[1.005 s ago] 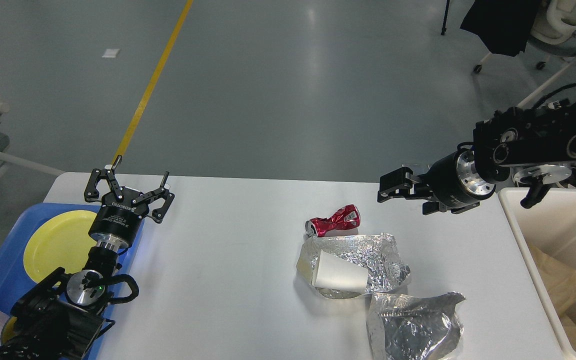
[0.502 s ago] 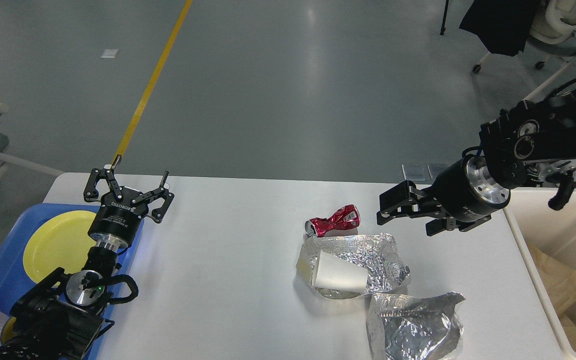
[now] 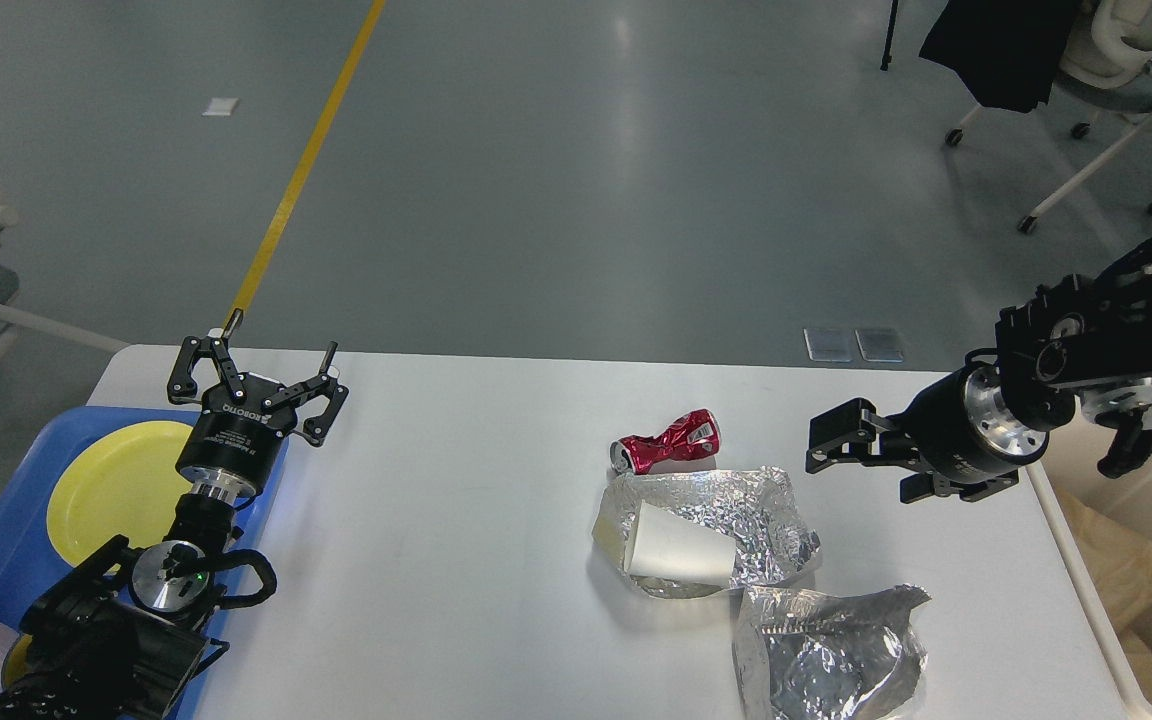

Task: Tidy desktop
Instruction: 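Grasp the clear plastic bag holding the white cup with the right gripper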

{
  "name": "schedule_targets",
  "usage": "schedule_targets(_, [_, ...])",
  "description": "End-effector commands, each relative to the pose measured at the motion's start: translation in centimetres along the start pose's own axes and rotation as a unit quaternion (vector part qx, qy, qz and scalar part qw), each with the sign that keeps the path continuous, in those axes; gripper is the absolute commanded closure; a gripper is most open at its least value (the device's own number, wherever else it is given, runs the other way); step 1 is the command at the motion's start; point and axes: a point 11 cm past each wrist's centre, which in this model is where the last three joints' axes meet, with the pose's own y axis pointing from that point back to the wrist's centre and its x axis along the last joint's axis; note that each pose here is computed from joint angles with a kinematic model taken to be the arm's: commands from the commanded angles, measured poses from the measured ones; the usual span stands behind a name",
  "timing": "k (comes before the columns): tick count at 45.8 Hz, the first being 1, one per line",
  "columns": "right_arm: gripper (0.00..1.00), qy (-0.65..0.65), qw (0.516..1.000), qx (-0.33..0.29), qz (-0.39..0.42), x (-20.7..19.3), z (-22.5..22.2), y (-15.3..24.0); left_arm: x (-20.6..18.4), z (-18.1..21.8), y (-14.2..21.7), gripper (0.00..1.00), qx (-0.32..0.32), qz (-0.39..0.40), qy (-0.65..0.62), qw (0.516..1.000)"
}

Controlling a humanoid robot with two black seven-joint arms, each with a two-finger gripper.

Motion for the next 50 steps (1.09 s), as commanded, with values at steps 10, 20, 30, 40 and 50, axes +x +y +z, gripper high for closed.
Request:
schedule_targets(10, [0.0, -0.076, 0.996, 0.0, 0.052, -0.3, 2.7, -7.3, 0.0, 0.0, 0.0, 0.0, -0.001, 0.0, 0.0, 1.0])
schedule_targets(20, [0.0, -0.073, 0.995, 0.004, 0.068, -2.5, 1.5, -13.1, 0.0, 0.0, 0.0, 0.0, 0.0, 0.0, 0.0, 1.0])
schedule_targets(30, [0.0, -0.074, 0.991, -0.006, 0.115, -1.2, 1.6, -16.4, 0.0, 0.0, 0.0, 0.0, -0.001, 0.001, 0.0, 1.0])
schedule_targets(40, [0.0, -0.054, 0.99, -0.032, 0.127, -1.1, 4.0, -17.2, 0.0, 0.0, 0.0, 0.0, 0.0, 0.001, 0.0, 1.0])
schedule_targets(50, [0.0, -0.049, 0.991, -0.034, 0.122, -1.7, 4.4, -17.6, 0.0, 0.0, 0.0, 0.0, 0.0, 0.0, 0.0, 1.0])
